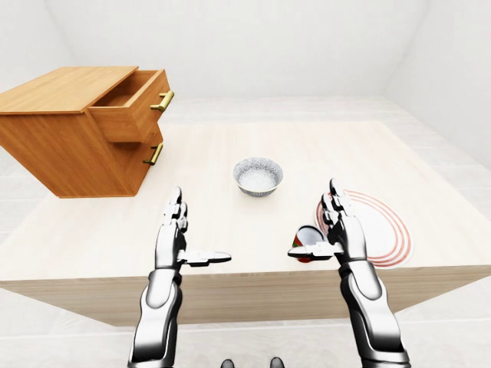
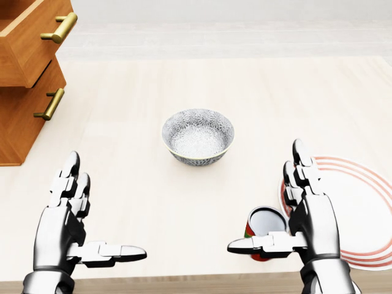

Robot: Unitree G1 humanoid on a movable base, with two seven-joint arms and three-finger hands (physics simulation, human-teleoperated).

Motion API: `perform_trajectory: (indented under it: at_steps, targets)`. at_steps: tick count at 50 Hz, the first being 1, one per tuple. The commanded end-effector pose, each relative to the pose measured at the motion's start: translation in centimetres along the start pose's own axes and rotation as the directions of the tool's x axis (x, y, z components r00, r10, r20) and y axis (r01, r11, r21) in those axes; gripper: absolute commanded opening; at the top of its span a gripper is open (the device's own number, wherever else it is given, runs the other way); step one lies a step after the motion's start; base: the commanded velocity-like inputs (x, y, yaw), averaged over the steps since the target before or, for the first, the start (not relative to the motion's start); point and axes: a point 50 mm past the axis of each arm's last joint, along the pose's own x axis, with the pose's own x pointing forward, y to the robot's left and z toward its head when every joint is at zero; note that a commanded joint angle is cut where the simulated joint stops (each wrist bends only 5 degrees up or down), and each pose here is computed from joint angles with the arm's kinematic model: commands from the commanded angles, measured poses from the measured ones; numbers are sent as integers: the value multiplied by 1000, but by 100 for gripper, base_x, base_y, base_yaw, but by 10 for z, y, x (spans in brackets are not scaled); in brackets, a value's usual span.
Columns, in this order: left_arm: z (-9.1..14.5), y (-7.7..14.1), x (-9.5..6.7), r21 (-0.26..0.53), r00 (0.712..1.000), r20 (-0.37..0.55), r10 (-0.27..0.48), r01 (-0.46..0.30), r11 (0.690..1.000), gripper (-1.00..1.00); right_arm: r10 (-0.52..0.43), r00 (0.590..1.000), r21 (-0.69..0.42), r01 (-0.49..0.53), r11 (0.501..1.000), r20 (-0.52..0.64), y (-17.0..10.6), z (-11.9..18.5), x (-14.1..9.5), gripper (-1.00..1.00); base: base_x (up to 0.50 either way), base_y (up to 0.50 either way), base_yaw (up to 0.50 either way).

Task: Put the bowl on the plate.

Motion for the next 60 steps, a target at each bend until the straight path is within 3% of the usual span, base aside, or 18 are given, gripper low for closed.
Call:
perform_trajectory:
  at_steps: [1,21,30,32,35,52,60]
  targets:
    - [26,5,-5,-7,995,96,2,-2,1000,100,8,992,-12,-7,1000,125,0,30,-8,100,0,0,0]
    - [72,12,-19,-2,957,289,-4,4,1000,100,7,959,1,-7,1000,285,-6,67,-19,100,0,-7,0]
    - [76,13,-21,6,952,307,-3,1,1000,100,1,950,0,-1,1000,312,-9,73,-22,100,0,-50,0]
    - [61,14,-18,-1,970,245,0,0,1000,100,-1,948,1,0,1000,317,-10,75,-24,100,0,-50,0]
    - [75,14,-17,2,953,304,3,-4,1000,100,-1,948,-1,1,1000,319,-11,75,-26,100,0,-50,0]
    - [84,22,-21,1,939,342,23,-25,1000,100,12,948,-4,-11,1000,319,-10,75,-28,100,0,-50,0]
    - [108,22,-27,3,895,445,19,-23,1000,100,9,945,-4,-8,1000,326,-11,77,-28,100,0,-12,0]
